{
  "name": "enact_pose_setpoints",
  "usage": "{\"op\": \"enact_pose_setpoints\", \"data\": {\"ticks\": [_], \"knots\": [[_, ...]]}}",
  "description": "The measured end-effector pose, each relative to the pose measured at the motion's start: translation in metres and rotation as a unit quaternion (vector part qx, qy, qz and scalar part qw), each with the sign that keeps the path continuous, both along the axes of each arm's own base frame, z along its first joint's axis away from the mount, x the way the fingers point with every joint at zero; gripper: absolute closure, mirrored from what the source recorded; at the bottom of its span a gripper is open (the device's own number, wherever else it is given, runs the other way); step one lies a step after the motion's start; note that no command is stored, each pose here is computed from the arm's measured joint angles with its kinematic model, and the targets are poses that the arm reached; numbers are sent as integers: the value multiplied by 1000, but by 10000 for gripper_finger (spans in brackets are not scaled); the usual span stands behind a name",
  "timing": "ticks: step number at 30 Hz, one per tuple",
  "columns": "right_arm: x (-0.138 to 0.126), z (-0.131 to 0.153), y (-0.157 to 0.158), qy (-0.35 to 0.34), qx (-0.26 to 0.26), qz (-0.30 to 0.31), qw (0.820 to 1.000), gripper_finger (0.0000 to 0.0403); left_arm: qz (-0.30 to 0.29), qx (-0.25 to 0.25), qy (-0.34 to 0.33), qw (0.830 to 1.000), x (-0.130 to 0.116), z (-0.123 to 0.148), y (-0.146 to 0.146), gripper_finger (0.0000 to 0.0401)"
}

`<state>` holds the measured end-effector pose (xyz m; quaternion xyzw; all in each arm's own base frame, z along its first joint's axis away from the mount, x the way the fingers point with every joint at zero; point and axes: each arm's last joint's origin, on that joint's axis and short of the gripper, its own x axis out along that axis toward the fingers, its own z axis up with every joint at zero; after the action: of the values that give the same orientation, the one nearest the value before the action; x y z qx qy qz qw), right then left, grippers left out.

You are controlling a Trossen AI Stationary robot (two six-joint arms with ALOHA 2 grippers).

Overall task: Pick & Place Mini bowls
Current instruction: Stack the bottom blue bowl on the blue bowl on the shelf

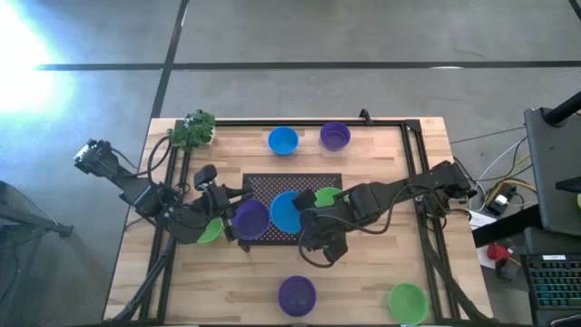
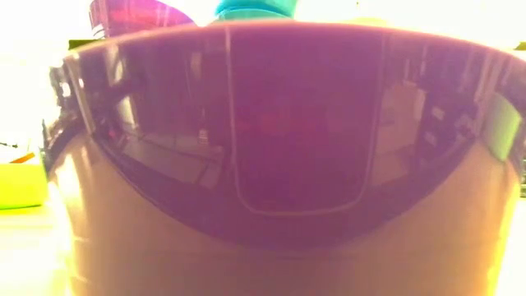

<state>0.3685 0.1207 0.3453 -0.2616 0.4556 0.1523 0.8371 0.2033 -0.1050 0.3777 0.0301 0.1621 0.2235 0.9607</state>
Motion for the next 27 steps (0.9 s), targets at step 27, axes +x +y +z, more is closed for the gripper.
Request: {"op": "enact_pose_setpoints", "data": {"ticks": [27], "knots": [[0,28,-1,-54,-10,-7,998,307,-10,-5,4,1000,0,0,-1,351]]}}
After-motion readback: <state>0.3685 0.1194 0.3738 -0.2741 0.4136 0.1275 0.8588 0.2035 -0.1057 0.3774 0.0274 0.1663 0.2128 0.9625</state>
